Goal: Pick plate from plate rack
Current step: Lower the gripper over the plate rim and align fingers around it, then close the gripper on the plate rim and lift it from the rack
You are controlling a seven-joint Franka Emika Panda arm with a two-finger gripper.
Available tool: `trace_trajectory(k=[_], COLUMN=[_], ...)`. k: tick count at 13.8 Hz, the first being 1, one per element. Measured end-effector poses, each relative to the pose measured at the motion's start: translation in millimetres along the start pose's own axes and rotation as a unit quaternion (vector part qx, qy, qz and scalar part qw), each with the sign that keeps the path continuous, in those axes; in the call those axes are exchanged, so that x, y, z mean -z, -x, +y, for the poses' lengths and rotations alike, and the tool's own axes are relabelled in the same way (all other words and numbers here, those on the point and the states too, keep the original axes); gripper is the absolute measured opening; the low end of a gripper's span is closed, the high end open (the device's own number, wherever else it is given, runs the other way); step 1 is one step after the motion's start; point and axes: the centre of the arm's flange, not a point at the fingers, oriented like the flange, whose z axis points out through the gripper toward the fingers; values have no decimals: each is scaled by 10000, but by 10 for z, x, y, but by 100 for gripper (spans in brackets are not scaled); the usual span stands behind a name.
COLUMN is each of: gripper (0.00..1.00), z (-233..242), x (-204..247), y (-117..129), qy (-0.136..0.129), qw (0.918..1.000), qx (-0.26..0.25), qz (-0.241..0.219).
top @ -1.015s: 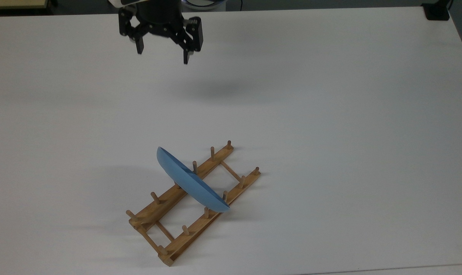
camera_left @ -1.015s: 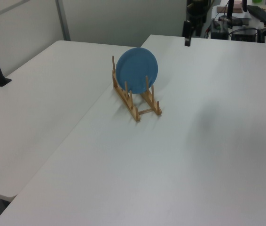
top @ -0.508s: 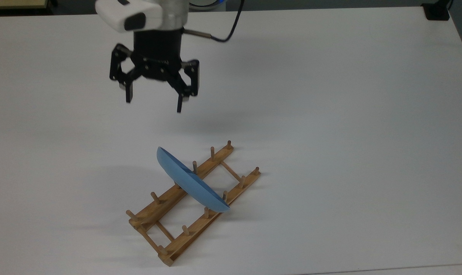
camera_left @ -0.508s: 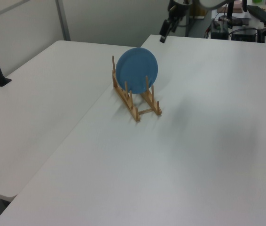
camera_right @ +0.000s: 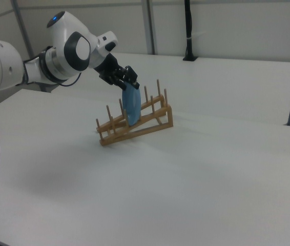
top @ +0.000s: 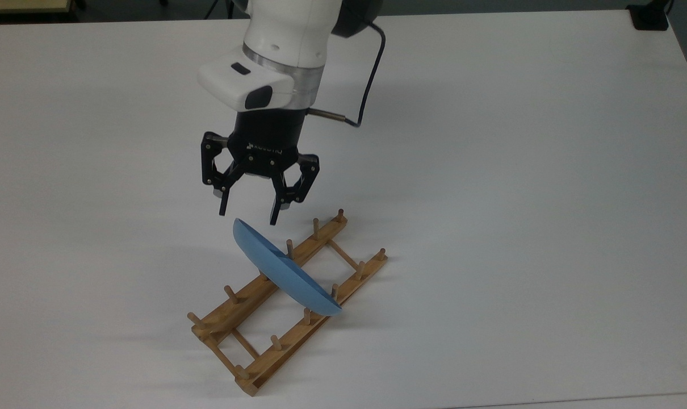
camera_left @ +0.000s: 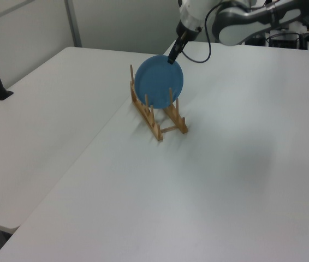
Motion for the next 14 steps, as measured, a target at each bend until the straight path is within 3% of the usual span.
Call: trace_trajectory(k=[4,8,14], gripper=[65,48,39], z=[-37,-22,-9], x=[-160,-231,-178], y=[-19,-78,-126], qy=[134,153,154], qw=[9999,9998,9997], qx=[-19,-46,-64], qz=[98,128,195])
